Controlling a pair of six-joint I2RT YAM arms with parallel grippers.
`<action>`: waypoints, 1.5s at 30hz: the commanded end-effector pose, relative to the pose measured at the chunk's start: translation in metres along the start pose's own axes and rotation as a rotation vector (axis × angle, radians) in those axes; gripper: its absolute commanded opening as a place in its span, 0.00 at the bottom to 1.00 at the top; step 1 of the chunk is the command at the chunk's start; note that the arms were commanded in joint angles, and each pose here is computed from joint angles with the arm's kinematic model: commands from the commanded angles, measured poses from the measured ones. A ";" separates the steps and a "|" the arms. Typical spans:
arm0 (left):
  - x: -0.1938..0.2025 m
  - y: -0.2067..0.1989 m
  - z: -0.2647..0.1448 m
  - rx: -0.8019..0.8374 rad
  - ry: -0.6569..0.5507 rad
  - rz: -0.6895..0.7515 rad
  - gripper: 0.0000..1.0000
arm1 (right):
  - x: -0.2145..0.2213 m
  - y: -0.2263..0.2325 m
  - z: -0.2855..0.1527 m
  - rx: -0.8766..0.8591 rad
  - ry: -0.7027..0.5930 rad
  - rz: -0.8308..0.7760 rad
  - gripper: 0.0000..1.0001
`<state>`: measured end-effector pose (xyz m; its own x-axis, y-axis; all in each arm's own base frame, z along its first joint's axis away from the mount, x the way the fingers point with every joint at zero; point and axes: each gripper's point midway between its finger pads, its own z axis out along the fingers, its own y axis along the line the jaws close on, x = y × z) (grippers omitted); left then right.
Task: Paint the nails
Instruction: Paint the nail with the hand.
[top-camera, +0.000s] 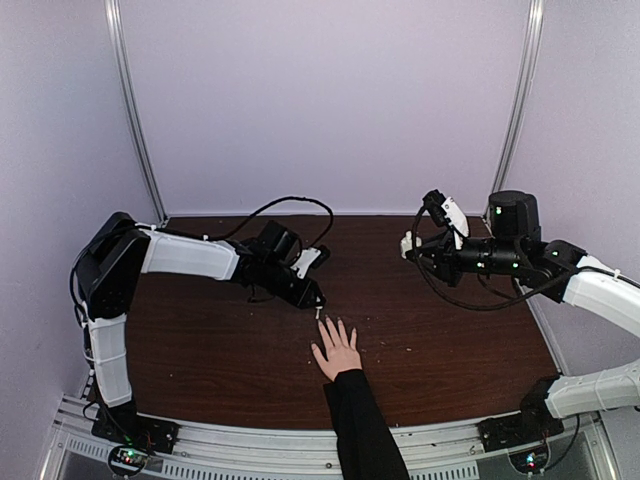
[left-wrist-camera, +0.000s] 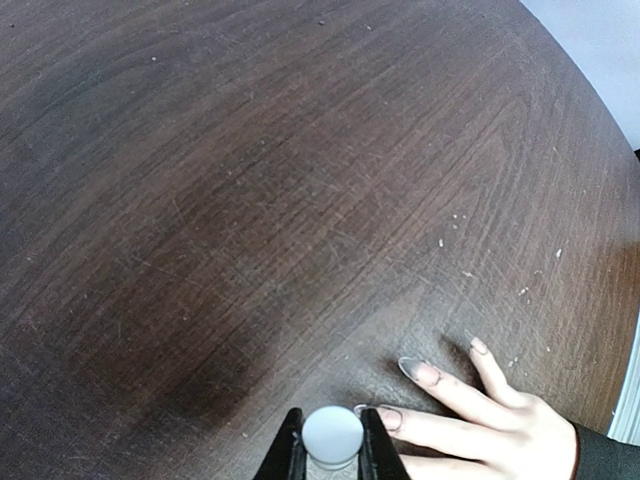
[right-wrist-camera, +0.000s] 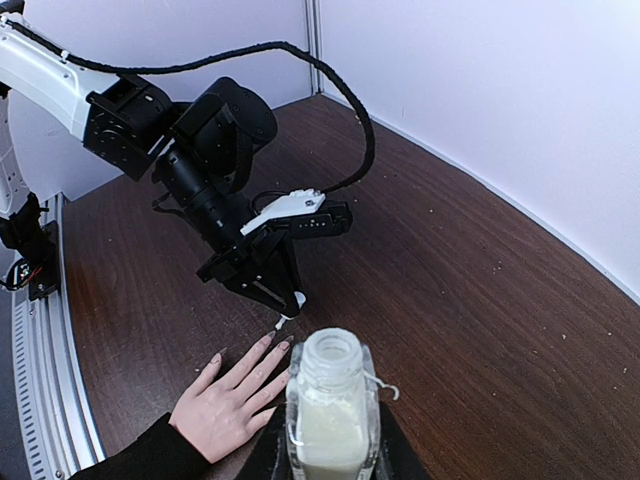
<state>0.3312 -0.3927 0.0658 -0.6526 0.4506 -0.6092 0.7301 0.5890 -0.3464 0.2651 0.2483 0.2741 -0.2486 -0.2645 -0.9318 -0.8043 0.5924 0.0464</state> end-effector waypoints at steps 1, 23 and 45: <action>-0.024 -0.003 -0.018 -0.004 -0.083 0.033 0.00 | -0.006 -0.003 -0.006 0.023 -0.031 -0.015 0.00; -0.014 -0.026 -0.009 0.137 -0.070 0.035 0.00 | -0.006 -0.004 -0.007 0.027 -0.030 -0.016 0.00; -0.003 -0.020 0.001 0.117 -0.022 0.021 0.00 | -0.005 -0.004 -0.007 0.031 -0.029 -0.016 0.00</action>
<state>0.3149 -0.4007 0.0715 -0.6453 0.4504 -0.6170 0.7536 0.5076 -0.4177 0.2641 0.2475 0.2768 -0.2427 -0.2605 -0.9344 -0.8042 0.5928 0.0436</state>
